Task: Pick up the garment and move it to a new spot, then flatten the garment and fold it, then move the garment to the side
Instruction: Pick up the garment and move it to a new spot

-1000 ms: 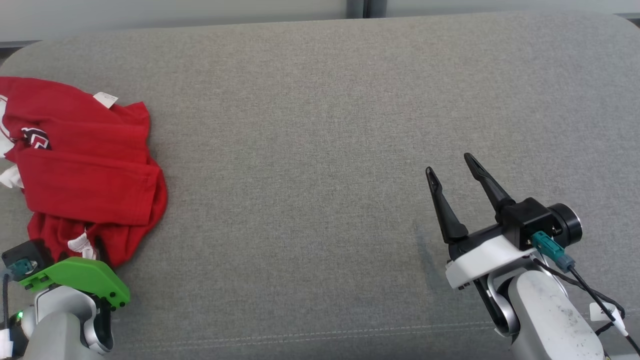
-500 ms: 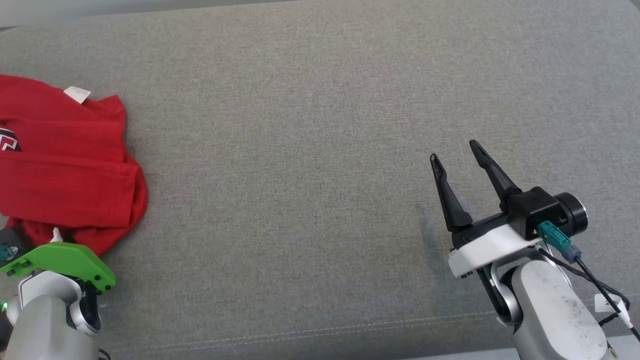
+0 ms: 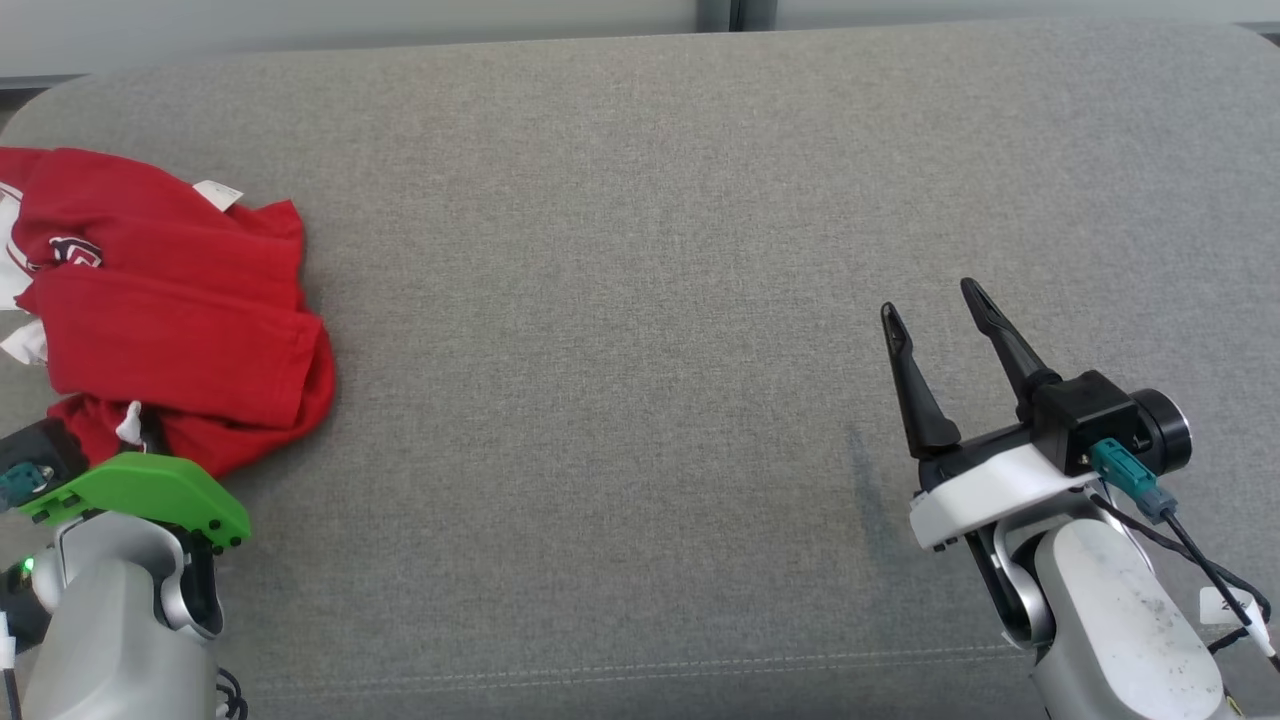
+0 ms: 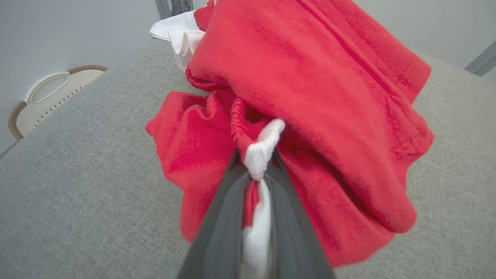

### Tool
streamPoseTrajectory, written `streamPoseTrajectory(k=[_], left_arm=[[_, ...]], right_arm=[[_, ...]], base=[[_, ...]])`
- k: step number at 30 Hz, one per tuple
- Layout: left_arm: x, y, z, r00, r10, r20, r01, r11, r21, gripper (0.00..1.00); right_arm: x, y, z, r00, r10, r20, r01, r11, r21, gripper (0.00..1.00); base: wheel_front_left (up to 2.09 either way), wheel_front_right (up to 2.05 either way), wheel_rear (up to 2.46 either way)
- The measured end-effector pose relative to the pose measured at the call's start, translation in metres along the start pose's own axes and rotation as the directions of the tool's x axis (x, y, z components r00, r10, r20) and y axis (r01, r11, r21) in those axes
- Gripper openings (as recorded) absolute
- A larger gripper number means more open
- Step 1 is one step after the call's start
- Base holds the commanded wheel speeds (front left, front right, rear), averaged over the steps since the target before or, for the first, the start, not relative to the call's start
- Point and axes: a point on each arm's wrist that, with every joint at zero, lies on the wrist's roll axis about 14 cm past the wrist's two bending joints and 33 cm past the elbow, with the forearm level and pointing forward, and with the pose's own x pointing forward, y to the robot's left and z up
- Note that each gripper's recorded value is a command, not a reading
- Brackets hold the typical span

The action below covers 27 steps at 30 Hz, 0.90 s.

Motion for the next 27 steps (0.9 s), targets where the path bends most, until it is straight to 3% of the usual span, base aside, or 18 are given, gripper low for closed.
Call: streamPoseTrajectory(k=[15, 23, 27], left_arm=[[-0.021, -0.025, 0.116, 0.934, -0.106, 0.341, 0.105, 0.994, 0.021, 0.00], [-0.035, -0.052, 0.174, 0.865, -0.157, 0.477, 0.157, 0.987, 0.039, 0.00], [-0.045, -0.080, 0.211, 0.803, -0.213, 0.557, 0.214, 0.975, 0.065, 0.00]], right_arm=[[-0.013, 0.023, 0.021, 0.998, 0.038, 0.043, -0.039, 0.999, 0.012, 1.00], [-0.026, 0.022, 0.027, 0.998, 0.022, 0.054, -0.022, 1.000, 0.008, 1.00], [-0.030, 0.017, 0.030, 0.998, 0.005, 0.061, -0.006, 1.000, 0.005, 1.00]], base=[[0.00, 0.00, 0.00], [0.00, 0.00, 0.00], [0.00, 0.00, 0.00]])
